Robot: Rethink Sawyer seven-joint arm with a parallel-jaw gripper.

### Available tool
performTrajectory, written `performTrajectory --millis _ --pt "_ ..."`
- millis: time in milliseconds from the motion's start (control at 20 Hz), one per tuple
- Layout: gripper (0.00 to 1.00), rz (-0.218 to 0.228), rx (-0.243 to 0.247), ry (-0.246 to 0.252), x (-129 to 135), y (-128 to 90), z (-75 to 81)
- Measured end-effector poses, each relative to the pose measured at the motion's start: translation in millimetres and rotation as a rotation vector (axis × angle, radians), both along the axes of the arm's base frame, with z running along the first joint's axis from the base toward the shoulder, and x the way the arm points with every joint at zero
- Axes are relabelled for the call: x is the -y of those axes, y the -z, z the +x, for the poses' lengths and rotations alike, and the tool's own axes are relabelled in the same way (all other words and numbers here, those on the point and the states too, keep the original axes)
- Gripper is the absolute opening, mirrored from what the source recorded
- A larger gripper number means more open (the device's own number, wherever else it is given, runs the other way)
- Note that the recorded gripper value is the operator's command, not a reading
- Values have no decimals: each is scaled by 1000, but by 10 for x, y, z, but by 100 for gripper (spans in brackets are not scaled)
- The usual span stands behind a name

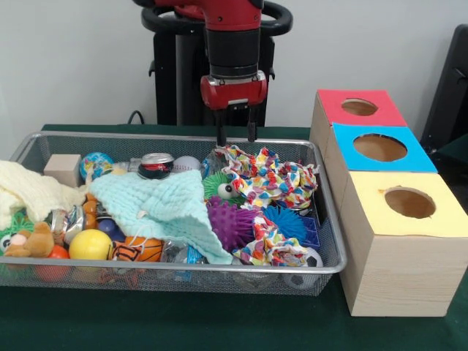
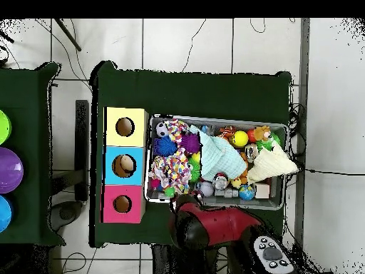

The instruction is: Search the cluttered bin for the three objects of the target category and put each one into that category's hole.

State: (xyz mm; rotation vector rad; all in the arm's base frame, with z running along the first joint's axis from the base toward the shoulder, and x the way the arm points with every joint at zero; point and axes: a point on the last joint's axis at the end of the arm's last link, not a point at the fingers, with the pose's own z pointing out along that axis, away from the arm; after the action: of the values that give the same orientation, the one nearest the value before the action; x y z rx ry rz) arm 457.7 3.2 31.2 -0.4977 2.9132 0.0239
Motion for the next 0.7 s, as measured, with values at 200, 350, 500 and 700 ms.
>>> performTrajectory --millis 200,350,500,700 --pt "100 -2 24 -5 -41 83 -63" --pt "100 3 33 1 -41 180 -134" --pt "100 13 23 9 -43 285 -220" --pt "100 27 38 16 -50 396 -217"
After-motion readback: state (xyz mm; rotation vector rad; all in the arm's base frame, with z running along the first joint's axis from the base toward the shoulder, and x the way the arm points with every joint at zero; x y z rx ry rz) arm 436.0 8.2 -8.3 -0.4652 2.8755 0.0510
